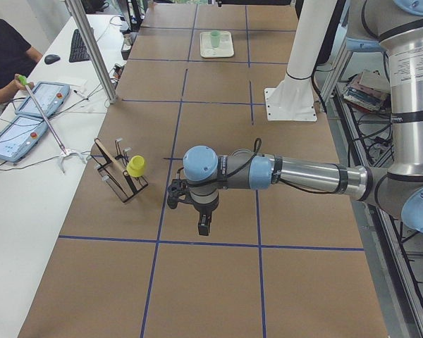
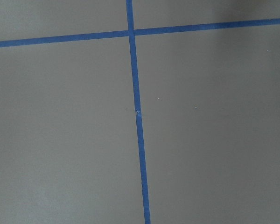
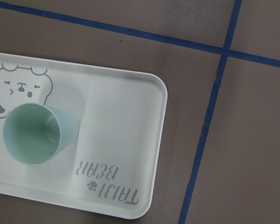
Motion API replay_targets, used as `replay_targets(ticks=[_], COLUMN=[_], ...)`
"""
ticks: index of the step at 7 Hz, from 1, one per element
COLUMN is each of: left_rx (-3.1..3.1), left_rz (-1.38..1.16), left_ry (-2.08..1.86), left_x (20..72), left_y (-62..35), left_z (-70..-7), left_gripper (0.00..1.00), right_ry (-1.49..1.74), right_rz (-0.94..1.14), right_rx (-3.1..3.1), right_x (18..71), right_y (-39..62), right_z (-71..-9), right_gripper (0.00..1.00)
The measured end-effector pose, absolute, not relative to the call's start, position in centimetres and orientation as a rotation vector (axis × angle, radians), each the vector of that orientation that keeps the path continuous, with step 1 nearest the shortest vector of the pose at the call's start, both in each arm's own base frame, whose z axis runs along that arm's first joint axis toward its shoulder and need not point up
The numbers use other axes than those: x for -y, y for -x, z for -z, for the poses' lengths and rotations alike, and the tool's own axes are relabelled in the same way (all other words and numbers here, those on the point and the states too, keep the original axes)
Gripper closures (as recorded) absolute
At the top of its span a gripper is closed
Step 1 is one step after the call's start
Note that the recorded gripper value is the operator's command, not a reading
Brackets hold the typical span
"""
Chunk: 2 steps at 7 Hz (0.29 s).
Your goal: Left arm grabs green cup and hands to right arm on tray
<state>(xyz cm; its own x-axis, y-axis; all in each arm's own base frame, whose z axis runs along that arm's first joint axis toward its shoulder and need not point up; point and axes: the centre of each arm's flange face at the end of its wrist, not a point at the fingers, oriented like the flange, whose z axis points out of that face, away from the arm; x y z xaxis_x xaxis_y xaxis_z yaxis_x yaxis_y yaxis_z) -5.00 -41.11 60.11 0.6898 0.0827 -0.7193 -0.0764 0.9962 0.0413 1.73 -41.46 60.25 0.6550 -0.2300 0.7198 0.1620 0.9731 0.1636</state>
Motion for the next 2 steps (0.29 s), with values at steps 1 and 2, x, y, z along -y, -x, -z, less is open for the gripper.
replay_targets(ticks=[1, 2], left_rx=[-0.801, -0.800], left_rz=[-0.088, -0.087], left_ry=[-0.006, -0.005], left_x=[41.14, 41.16], left_y=[5.00, 5.00], left_z=[-60.18, -60.20], left_gripper=[0.00, 0.00], right_ry=[-0.088, -0.088], right_rz=[0.223, 0.223], right_rx=[0.828, 0.828], right_x=[41.46, 41.46], right_y=[-1.73, -1.73], right_z=[-60.23, -60.22], right_gripper=[0.00, 0.00])
